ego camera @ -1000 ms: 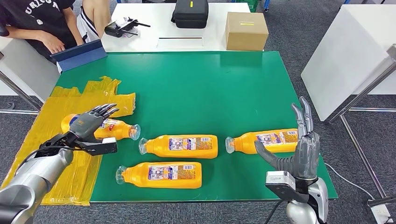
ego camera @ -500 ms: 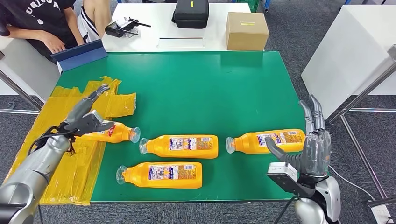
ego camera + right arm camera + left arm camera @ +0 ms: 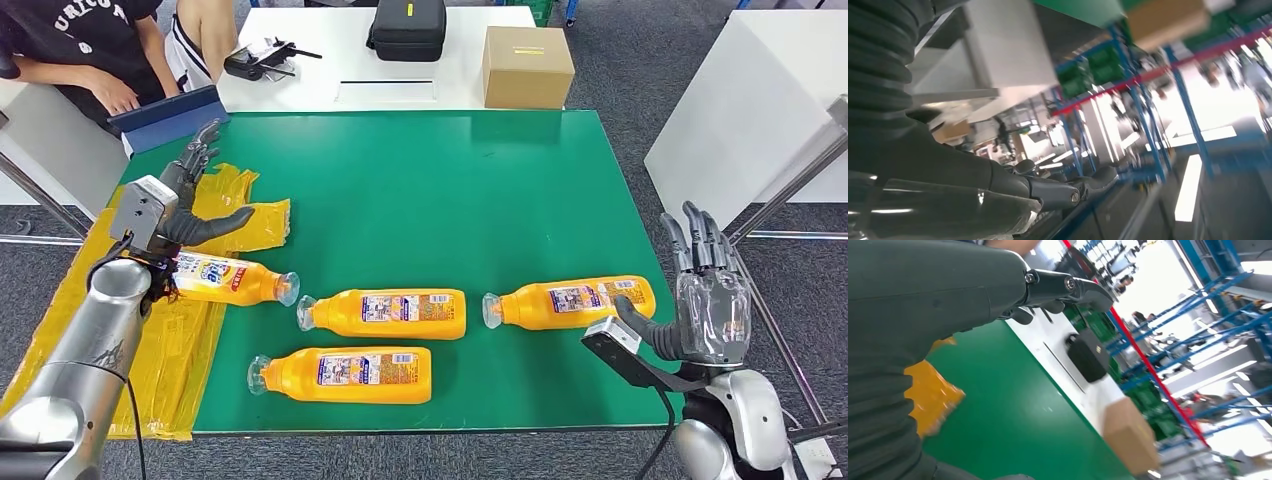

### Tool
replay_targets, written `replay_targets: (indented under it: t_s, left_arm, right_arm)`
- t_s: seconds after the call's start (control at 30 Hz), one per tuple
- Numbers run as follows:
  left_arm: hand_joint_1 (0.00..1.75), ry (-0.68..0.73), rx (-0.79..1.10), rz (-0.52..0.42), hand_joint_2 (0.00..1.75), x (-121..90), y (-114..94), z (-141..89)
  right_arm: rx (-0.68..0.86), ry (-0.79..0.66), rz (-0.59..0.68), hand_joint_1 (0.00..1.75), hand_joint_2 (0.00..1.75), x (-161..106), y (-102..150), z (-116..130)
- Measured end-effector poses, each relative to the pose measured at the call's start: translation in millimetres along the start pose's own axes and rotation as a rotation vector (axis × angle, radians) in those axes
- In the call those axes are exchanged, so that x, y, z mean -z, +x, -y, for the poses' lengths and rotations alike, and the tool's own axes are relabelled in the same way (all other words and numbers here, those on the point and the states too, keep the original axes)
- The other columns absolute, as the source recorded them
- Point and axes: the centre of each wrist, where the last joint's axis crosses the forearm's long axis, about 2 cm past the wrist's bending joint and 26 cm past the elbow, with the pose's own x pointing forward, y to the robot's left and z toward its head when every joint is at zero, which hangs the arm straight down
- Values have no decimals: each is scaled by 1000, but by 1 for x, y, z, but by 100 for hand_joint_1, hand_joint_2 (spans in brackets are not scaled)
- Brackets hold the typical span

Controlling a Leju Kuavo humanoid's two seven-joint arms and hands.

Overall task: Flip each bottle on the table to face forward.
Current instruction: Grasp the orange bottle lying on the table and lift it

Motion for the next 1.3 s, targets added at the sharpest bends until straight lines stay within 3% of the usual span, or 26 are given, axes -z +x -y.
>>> replay_targets:
  t_s: [0.3,0.53,0.97,1.3]
  left_arm:
    - [0,-31,-100,70,175,-8,7,40]
    - [0,-43,-128,111,175,-3,17,55]
    - [0,-43,-154,135,175,3,24,64]
    - [0,-34,-186,135,175,3,27,64]
  right_arm:
    - [-61,331,-30,0,175,19,-53,10]
    - [-74,422,-49,0,175,43,-84,15]
    - [-24,568,-49,0,175,59,-105,7]
    - [70,725,18,0,175,98,-110,-1]
